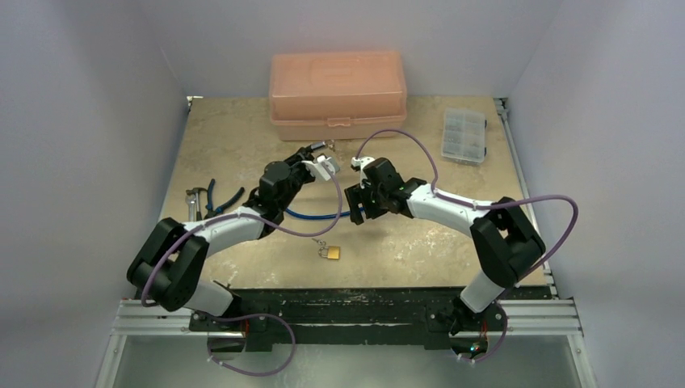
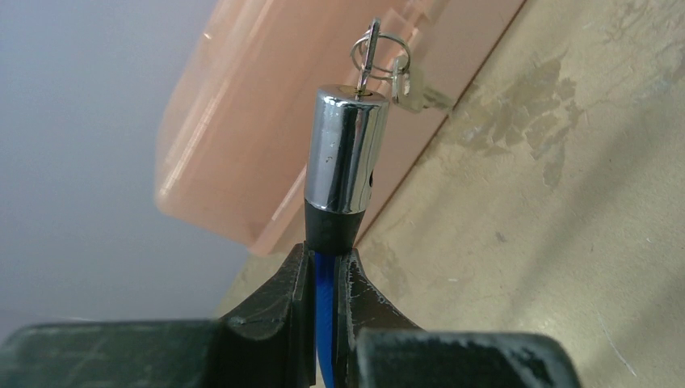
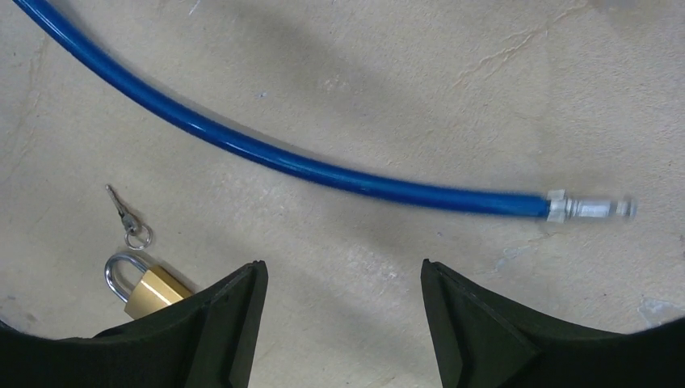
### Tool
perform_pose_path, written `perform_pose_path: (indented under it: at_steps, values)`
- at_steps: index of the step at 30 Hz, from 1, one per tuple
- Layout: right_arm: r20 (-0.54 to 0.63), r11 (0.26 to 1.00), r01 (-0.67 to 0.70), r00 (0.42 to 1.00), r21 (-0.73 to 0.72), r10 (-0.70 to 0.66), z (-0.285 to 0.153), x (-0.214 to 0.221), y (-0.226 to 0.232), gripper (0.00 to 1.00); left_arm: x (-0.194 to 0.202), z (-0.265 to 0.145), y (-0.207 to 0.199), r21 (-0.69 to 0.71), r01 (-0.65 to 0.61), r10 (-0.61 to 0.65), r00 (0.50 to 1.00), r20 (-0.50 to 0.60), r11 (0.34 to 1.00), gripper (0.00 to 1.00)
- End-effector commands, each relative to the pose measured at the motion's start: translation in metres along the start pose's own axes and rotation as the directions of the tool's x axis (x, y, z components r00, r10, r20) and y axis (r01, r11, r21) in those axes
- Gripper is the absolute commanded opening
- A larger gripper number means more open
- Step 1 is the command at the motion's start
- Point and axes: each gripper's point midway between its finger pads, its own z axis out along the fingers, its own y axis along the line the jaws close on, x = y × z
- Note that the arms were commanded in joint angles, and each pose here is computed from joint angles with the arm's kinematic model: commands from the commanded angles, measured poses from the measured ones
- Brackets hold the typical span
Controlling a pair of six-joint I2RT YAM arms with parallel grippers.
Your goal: Unlock with the key
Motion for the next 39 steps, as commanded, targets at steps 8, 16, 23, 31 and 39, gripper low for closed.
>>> perform_pose_path:
  at_steps: [8,16,23,31,39]
  values:
    - [0.176,0.984,-0.116,0.975,-0.134,0.139,-0.026,-0.045,0.030,0.77,0.067,0.032,-0.008,-0.072,0.190,-0.201,0.956,-0.214,0.979,0.00]
    - [0.203,0.972,-0.172,0.958,-0.160,0.203,-0.033,-0.039,0.031,0.77,0.087,0.040,-0.021,-0.071,0.163,-0.176,0.944,-0.279,0.984,0.00]
    - [0.206,0.966,-0.191,0.952,-0.176,0.226,-0.036,-0.034,0.032,0.77,0.103,0.038,-0.022,-0.108,0.137,-0.165,0.932,-0.323,0.985,0.38]
    - [0.215,0.963,-0.204,0.947,-0.174,0.240,-0.042,-0.032,0.031,0.77,0.102,0.035,-0.008,-0.199,0.159,-0.215,0.928,-0.306,0.967,0.88]
    - [0.237,0.950,-0.278,0.922,-0.143,0.305,-0.047,-0.029,0.023,0.77,0.076,0.017,0.047,-0.394,0.222,-0.333,0.912,-0.239,0.892,0.95]
